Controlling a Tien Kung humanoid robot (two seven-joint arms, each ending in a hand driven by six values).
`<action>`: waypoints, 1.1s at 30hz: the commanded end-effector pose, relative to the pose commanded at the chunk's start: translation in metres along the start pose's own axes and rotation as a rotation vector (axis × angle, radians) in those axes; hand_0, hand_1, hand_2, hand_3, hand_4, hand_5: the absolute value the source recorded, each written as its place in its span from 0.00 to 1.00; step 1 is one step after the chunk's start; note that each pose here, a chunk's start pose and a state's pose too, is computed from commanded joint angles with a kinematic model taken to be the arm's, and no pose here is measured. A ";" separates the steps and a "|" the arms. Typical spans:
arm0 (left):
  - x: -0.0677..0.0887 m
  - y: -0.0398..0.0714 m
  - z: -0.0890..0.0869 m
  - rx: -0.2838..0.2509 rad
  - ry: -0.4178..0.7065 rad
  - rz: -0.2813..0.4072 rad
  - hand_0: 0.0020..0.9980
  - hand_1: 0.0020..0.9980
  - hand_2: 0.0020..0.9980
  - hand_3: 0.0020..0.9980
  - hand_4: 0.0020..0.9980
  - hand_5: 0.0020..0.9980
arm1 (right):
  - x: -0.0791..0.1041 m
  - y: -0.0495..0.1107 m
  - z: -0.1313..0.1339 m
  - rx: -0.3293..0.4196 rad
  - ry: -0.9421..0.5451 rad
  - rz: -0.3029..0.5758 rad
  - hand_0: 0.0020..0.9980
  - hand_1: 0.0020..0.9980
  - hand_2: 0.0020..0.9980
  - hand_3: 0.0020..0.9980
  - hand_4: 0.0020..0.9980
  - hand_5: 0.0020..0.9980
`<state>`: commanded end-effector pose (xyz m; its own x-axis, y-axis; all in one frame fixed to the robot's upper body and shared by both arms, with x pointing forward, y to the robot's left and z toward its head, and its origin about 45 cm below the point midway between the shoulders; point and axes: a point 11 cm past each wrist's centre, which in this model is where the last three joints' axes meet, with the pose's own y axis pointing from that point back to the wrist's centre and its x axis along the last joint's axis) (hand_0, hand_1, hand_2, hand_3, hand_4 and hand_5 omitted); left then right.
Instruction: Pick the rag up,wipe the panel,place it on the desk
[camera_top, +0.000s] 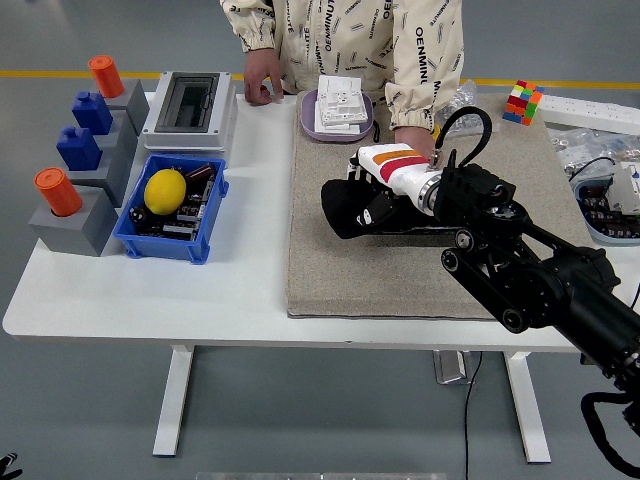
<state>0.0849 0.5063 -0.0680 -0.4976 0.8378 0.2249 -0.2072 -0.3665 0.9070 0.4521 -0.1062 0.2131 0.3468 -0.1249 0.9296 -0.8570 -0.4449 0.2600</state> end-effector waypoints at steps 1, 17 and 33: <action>0.000 0.000 0.000 0.000 0.000 0.000 0.73 0.72 0.77 0.63 0.69 0.58 | -0.001 0.000 0.000 -0.001 -0.001 -0.002 0.31 0.42 0.46 0.45 0.98 0.10; 0.003 0.000 -0.005 0.007 0.005 0.004 0.73 0.72 0.77 0.63 0.69 0.58 | 0.003 0.017 0.057 -0.108 0.007 -0.001 0.31 0.42 0.46 0.45 0.98 0.10; 0.004 0.000 -0.010 0.014 0.004 0.005 0.73 0.72 0.77 0.63 0.69 0.58 | 0.010 0.053 0.137 -0.274 0.005 0.016 0.31 0.42 0.46 0.45 0.98 0.11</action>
<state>0.0745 0.5052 -0.0707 -0.5016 0.8344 0.2284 -0.1930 -0.3653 0.9107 0.4621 -0.2526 0.2003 0.3312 -0.1250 0.9353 -0.9337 -0.1864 0.3057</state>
